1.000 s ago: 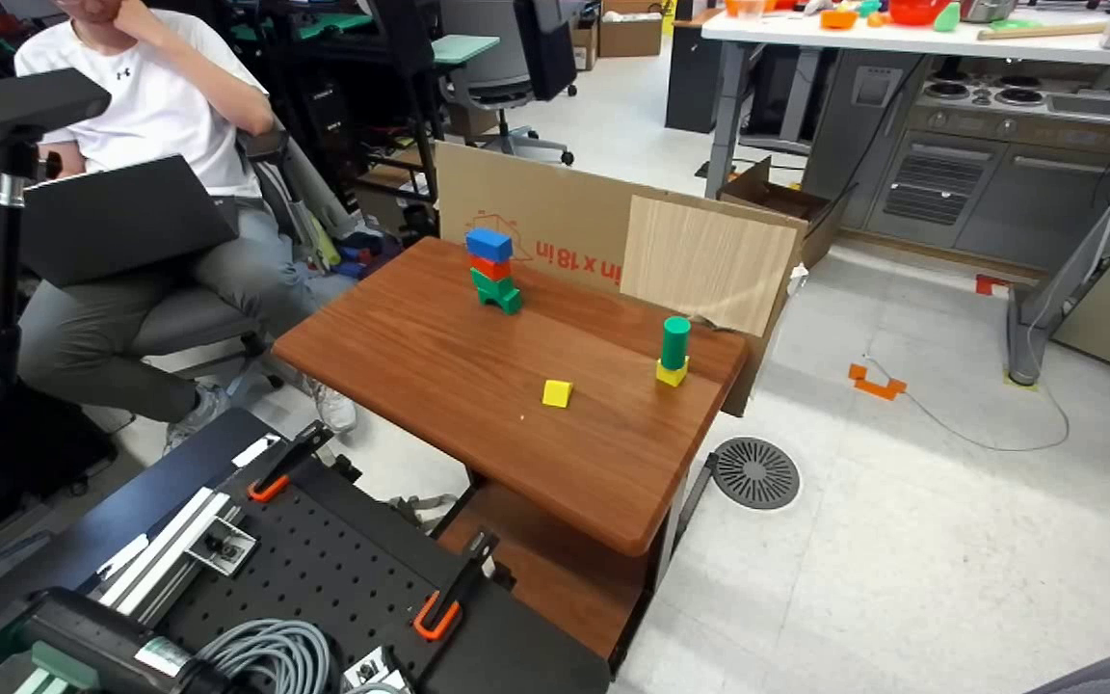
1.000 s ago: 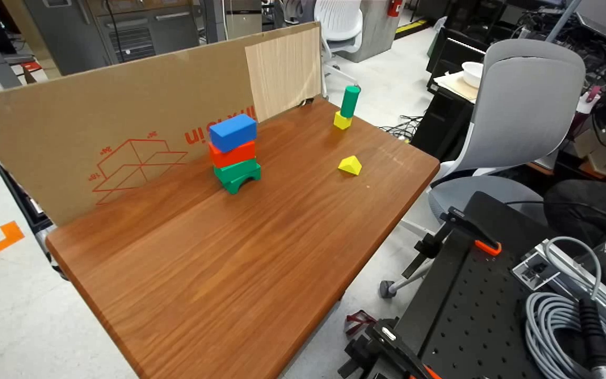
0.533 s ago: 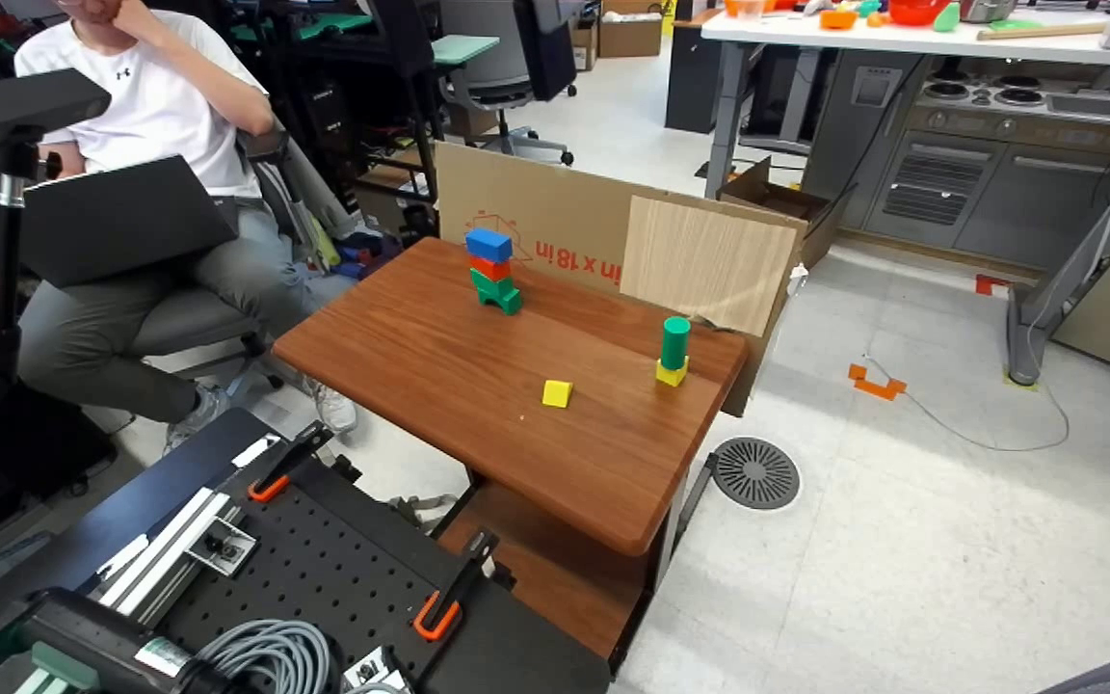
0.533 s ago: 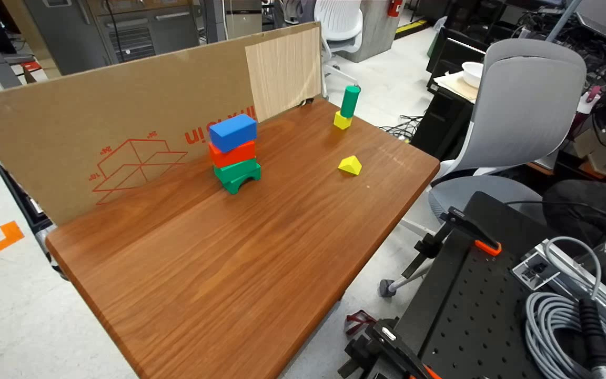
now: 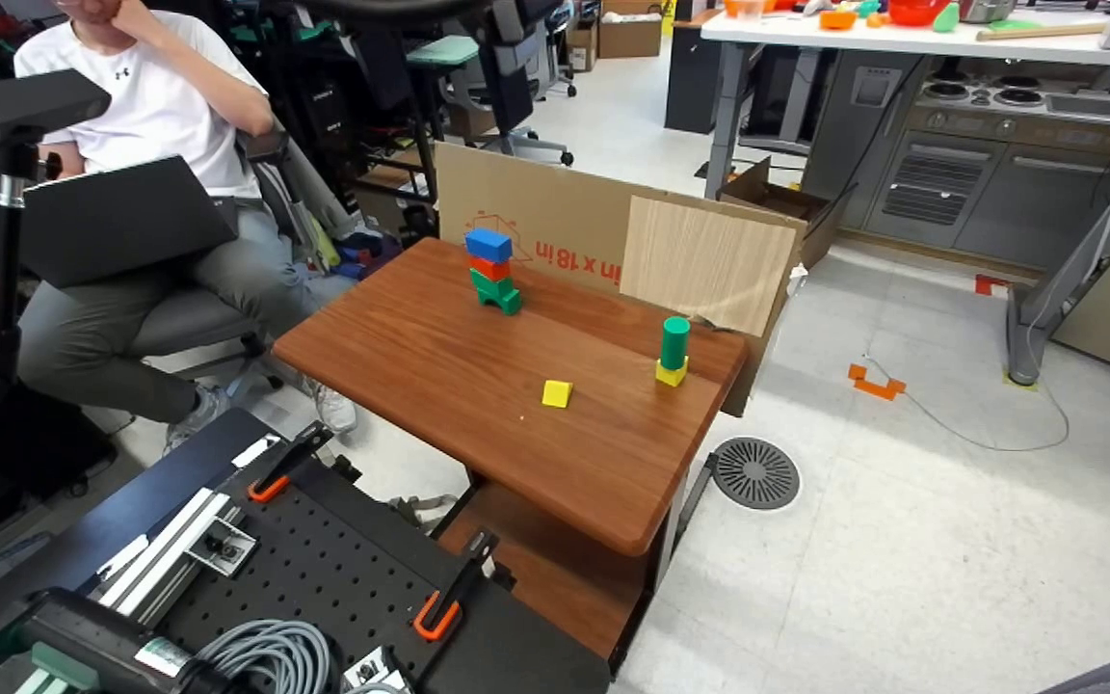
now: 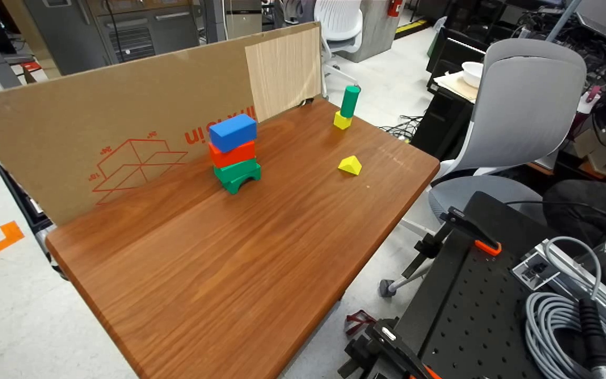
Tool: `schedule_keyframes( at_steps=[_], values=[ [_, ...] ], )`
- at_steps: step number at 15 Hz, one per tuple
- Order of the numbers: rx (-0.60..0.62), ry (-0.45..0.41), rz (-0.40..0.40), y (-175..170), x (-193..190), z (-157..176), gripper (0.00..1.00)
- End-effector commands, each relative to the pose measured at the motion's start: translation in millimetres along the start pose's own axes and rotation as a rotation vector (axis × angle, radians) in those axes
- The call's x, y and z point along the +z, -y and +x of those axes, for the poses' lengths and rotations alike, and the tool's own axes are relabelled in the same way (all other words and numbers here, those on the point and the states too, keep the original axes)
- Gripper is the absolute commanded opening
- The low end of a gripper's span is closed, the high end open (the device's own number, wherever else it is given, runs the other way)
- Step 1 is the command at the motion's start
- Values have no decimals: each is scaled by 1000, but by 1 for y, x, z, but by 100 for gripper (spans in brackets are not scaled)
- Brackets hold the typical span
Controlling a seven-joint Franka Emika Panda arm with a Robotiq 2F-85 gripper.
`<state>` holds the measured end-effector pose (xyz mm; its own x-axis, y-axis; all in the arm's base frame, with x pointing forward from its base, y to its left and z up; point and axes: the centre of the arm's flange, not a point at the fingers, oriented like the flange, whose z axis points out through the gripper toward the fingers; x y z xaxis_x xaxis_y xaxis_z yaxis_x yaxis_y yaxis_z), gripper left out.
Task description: Pick up the blue block and put it on the table
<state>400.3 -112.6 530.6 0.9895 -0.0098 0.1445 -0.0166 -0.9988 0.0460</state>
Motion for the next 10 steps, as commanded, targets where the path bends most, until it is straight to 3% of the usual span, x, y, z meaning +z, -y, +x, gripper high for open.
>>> schedule_keyframes(
  at_steps=[1, 7, 10],
  values=[
    [-39, 57, -2, 37, 29, 31, 100],
    [-92, 209, -35, 102, 99, 74, 100],
    [-55, 228, -50, 128, 130, 92, 100]
  ],
)
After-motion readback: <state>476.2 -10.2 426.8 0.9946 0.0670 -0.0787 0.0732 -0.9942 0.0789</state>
